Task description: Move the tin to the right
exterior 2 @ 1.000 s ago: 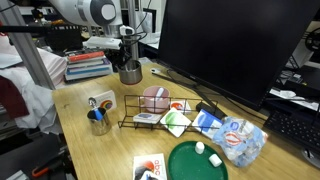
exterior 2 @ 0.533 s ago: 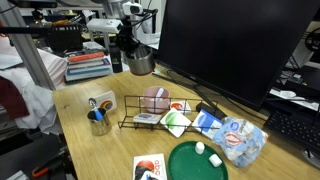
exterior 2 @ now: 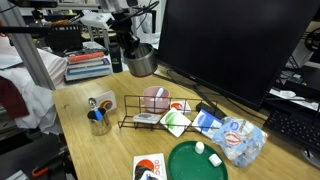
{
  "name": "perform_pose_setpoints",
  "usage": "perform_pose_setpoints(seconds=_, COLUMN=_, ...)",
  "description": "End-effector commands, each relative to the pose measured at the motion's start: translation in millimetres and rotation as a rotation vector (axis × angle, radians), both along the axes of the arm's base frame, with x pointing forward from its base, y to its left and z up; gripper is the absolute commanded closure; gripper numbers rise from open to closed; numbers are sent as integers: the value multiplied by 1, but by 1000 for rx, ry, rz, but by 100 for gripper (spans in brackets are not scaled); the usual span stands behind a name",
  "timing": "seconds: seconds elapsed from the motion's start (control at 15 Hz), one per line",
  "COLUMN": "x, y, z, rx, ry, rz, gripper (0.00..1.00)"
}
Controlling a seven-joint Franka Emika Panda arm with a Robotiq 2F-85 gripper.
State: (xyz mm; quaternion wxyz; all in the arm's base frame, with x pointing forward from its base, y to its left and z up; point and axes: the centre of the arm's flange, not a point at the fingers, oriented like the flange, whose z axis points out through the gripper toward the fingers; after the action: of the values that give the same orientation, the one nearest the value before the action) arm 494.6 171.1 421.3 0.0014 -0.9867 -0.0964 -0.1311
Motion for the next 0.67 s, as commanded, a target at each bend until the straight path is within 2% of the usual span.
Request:
perform_pose_setpoints(seconds=0.0, x=0, y=0, z=0, rx=0, ry=0, rz=-1, gripper=92)
perform_pose_setpoints(seconds=0.2, x=0, y=0, z=0, rx=1, ry=-1, rz=-1, gripper=92)
perform_pose_setpoints(seconds=0.27, x=0, y=0, z=0, rx=1, ry=-1, rz=-1, gripper=98)
perform_pose_setpoints(seconds=0.33, x=0, y=-1, z=-3, rx=-7, ry=-1, rz=-22, gripper=98)
perform_pose_setpoints(seconds=0.6, x=-14, y=-24, z=-24, rx=2, ry=33, rz=-199, gripper=98)
